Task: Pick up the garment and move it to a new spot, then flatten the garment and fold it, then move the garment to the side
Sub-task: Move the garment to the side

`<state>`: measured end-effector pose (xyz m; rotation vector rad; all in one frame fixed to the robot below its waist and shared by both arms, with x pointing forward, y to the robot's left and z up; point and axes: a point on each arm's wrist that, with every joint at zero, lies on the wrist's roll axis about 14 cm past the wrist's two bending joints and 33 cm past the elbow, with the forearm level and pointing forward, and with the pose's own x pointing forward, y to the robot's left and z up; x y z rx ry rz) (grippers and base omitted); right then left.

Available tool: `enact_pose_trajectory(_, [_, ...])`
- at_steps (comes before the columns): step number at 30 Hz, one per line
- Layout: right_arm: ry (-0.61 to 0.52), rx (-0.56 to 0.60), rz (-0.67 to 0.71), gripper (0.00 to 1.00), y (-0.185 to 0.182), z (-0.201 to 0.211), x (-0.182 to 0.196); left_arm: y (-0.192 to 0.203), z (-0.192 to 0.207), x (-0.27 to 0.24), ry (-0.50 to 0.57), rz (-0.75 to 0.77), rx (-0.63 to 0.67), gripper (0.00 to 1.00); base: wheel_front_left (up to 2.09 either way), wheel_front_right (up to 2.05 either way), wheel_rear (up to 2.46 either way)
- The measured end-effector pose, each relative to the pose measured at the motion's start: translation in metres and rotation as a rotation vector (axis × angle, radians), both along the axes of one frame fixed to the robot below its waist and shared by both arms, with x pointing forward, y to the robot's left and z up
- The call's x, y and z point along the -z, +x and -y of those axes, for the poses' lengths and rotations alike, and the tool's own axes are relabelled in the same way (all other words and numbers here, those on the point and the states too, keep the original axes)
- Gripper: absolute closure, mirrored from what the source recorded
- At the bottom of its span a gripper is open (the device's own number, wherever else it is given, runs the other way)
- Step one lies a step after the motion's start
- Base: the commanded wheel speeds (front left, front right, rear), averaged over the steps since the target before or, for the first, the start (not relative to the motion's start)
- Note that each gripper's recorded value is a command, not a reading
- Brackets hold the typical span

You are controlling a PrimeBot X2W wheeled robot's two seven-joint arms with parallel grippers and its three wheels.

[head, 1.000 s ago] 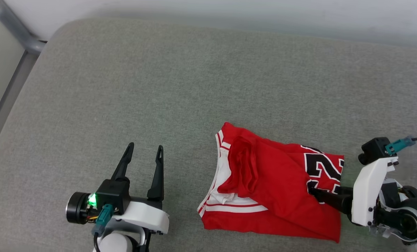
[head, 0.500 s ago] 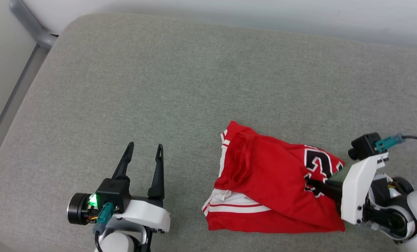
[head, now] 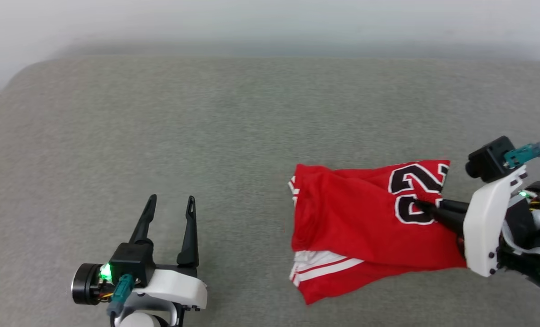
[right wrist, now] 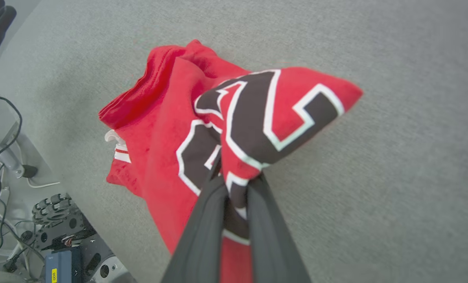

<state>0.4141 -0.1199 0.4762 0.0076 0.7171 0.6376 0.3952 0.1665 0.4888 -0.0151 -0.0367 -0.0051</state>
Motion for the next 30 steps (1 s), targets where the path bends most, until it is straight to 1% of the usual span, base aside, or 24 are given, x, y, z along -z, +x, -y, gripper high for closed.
enact_pose_trajectory(4, [-0.098, 0.076, 0.043, 1.0, -0.002, 0.046, -0.008, 0.015, 0.02, -0.002, -0.003, 0.017, 0.063, 0.0, 0.0, 0.0, 0.0])
enact_pose_trajectory(7, [-0.142, 0.149, 0.062, 1.0, -0.001, 0.078, -0.013, 0.03, 0.037, -0.005, 0.001, 0.035, 0.119, 0.0, 0.0, 0.0, 0.0])
enact_pose_trajectory(11, [-0.262, 0.227, 0.09, 1.0, 0.008, 0.125, -0.014, 0.052, 0.051, 0.0, 0.01, 0.043, 0.17, 0.0, 0.0, 0.0, 0.0])
enact_pose_trajectory(14, [-0.383, 0.28, 0.11, 1.0, 0.019, 0.164, -0.012, 0.064, 0.061, 0.009, 0.011, 0.035, 0.201, 0.0, 0.0, 0.0, 0.0])
enact_pose_trajectory(15, [-0.425, 0.304, 0.107, 1.0, 0.022, 0.18, -0.01, 0.069, 0.064, 0.012, 0.013, 0.035, 0.211, 0.0, 0.0, 0.0, 0.0])
enact_pose_trajectory(17, [-0.472, 0.365, 0.082, 1.0, 0.026, 0.207, -0.004, 0.078, 0.067, 0.02, 0.018, 0.028, 0.224, 0.0, 0.0, 0.0, 0.0])
enact_pose_trajectory(19, [-0.556, 0.399, 0.058, 1.0, 0.028, 0.234, 0.004, 0.085, 0.07, 0.028, 0.014, 0.02, 0.238, 0.0, 0.0, 0.0, 0.0])
enact_pose_trajectory(22, [-0.655, 0.483, 0.041, 1.0, 0.034, 0.278, 0.005, 0.092, 0.074, 0.039, 0.012, 0.006, 0.252, 0.0, 0.0, 0.0, 0.0])
enact_pose_trajectory(24, [-0.724, 0.517, 0.017, 1.0, 0.033, 0.303, 0.01, 0.097, 0.075, 0.045, 0.01, 0.0, 0.257, 0.0, 0.0, 0.0, 0.0])
enact_pose_trajectory(25, [-0.742, 0.533, 0.006, 1.0, 0.033, 0.311, 0.014, 0.099, 0.074, 0.048, 0.012, -0.003, 0.256, 0.0, 0.0, 0.0, 0.0])
enact_pose_trajectory(27, [-0.733, 0.585, 0.001, 1.0, 0.039, 0.322, 0.019, 0.102, 0.071, 0.054, 0.016, -0.011, 0.247, 0.0, 0.0, 0.0, 0.0])
enact_pose_trajectory(30, [-0.765, 0.637, 0.0, 1.0, 0.044, 0.34, 0.024, 0.104, 0.066, 0.063, 0.022, -0.026, 0.237, 0.0, 0.0, 0.0, 0.0])
